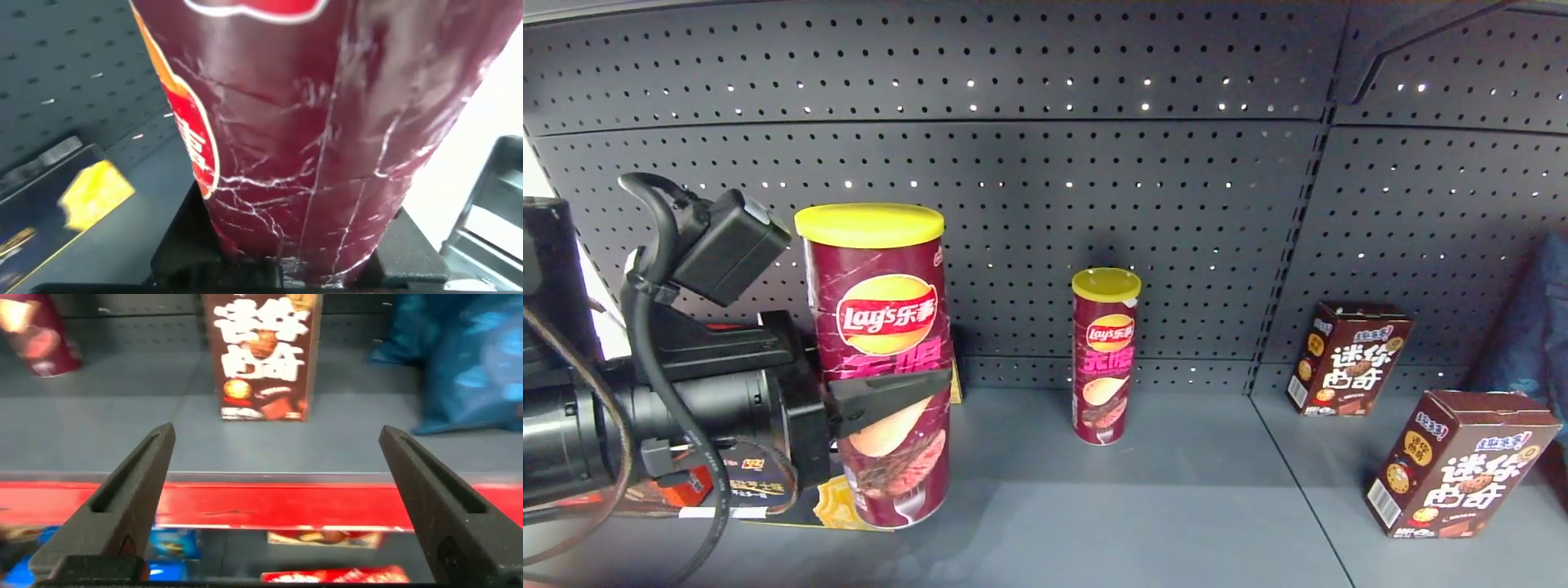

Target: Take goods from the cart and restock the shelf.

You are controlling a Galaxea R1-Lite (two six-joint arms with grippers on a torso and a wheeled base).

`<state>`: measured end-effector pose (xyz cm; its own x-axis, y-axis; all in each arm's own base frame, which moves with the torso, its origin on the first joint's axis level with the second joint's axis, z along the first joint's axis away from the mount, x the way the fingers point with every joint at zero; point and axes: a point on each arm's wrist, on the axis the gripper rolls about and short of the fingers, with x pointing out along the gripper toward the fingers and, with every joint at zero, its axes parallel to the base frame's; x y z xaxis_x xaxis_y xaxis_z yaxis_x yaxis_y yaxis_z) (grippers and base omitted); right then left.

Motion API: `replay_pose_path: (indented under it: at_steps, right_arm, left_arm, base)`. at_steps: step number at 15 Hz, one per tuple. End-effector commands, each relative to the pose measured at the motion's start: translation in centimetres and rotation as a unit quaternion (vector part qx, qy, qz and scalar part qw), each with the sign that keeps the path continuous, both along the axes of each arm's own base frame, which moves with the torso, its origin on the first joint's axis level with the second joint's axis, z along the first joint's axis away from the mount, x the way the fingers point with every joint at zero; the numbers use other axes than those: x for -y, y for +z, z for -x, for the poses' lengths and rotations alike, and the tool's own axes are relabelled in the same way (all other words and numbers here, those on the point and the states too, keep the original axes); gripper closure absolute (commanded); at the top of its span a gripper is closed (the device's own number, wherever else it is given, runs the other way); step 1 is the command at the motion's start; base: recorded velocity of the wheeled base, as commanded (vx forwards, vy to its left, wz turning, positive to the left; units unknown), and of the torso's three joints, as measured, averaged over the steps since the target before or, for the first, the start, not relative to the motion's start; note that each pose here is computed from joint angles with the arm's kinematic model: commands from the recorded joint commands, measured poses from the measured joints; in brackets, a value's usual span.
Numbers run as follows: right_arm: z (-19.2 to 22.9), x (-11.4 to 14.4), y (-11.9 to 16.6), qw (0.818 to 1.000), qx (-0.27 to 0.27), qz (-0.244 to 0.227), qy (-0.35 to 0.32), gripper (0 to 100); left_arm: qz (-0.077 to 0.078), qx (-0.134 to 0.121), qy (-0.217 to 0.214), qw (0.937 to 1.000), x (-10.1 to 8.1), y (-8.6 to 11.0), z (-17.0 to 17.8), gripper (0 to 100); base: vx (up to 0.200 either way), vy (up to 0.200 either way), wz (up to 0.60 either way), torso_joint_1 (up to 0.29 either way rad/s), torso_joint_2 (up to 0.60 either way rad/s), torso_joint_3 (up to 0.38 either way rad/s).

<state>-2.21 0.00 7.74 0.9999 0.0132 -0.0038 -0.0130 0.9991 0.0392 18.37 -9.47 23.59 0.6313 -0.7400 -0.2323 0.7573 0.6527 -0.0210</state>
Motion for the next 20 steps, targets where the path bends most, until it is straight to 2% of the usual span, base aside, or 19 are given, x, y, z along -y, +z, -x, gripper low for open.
replay_pose_path:
  at_steps: [1,2,4,5,6,8,9,12,14,16,17,18,20]
  right_arm:
    - [0.3,-0.2,7.2,0.994,0.023,-0.085,0.059,0]
    - [-0.9,-0.2,8.7,0.989,-0.019,-0.132,0.07,0]
    - [-1.0,-0.3,9.0,0.987,-0.01,0.0,0.159,0]
    - [-0.8,-0.3,9.6,0.985,-0.003,0.032,0.168,0]
    - [-1.1,-0.4,10.0,0.984,-0.009,0.046,0.174,0]
    - [-2.1,-0.6,11.1,0.98,-0.026,0.051,0.192,0]
    - [-3.2,-0.8,12.6,0.976,-0.034,0.061,0.204,0]
    - [-5.9,-1.5,16.2,0.963,-0.038,0.08,0.254,0]
    - [-9.1,-3.2,18.4,0.946,-0.061,0.085,0.306,0]
    - [-10.9,-4.9,18.4,0.931,-0.086,0.093,0.341,0]
    - [-12.3,-6.8,18.0,0.92,-0.11,0.107,0.36,0]
    - [-13.5,-8.2,17.9,0.917,-0.116,0.113,0.365,0]
    - [-16.5,-10.6,17.7,0.925,-0.094,0.111,0.352,0]
  left_arm:
    - [-0.01,0.006,0.014,0.9998,1.0,0.0,0.5,100]
    - [-0.013,0.008,0.024,0.9996,1.1,0.1,0.5,100]
    - [-0.007,0.005,0.021,0.9997,1.5,0.0,0.7,100]
    - [0.004,0.0,0.022,0.9998,1.5,0.1,0.7,100]
    - [0.01,0.005,0.021,0.9997,1.5,0.4,0.6,100]
    - [0.026,0.031,0.026,0.9988,1.7,0.6,0.0,100]
    - [0.043,0.056,0.028,0.9971,1.9,1.1,-0.5,100]
    - [0.05,0.064,0.031,0.9963,2.0,1.1,-1.2,100]
    - [0.057,0.053,0.007,0.997,1.3,0.9,-1.0,100]
    - [0.06,0.054,0.0,0.9967,0.5,1.0,-0.6,100]
    - [0.06,0.053,0.003,0.9968,0.0,0.8,-0.5,100]
    - [0.062,0.055,0.0,0.9966,-0.3,0.9,-0.4,100]
    - [0.063,0.054,-0.004,0.9965,-0.8,0.9,-0.5,100]
  base:
    - [0.0,0.0,0.0,0.0,0.0,0.0]
    - [0.0,0.0,0.0,0.0,0.0,0.0]
    - [0.0,0.0,0.0,0.0,0.0,0.0]
    - [0.0,0.0,0.0,0.0,0.0,0.0]
    - [0.0,0.0,0.0,0.0,0.0,0.0]
    - [0.0,0.0,0.0,0.0,0.0,0.0]
    - [0.0,0.0,0.0,0.0,0.0,0.0]
    - [0.0,0.0,0.0,0.0,0.0,0.0]
    - [0.0,0.0,0.0,0.0,0.0,0.0]
    - [0.0,0.0,0.0,0.0,0.0,0.0]
    - [0.0,0.0,0.0,0.0,0.0,0.0]
    - [0.0,0.0,0.0,0.0,0.0,0.0]
    - [0.0,0.0,0.0,0.0,0.0,0.0]
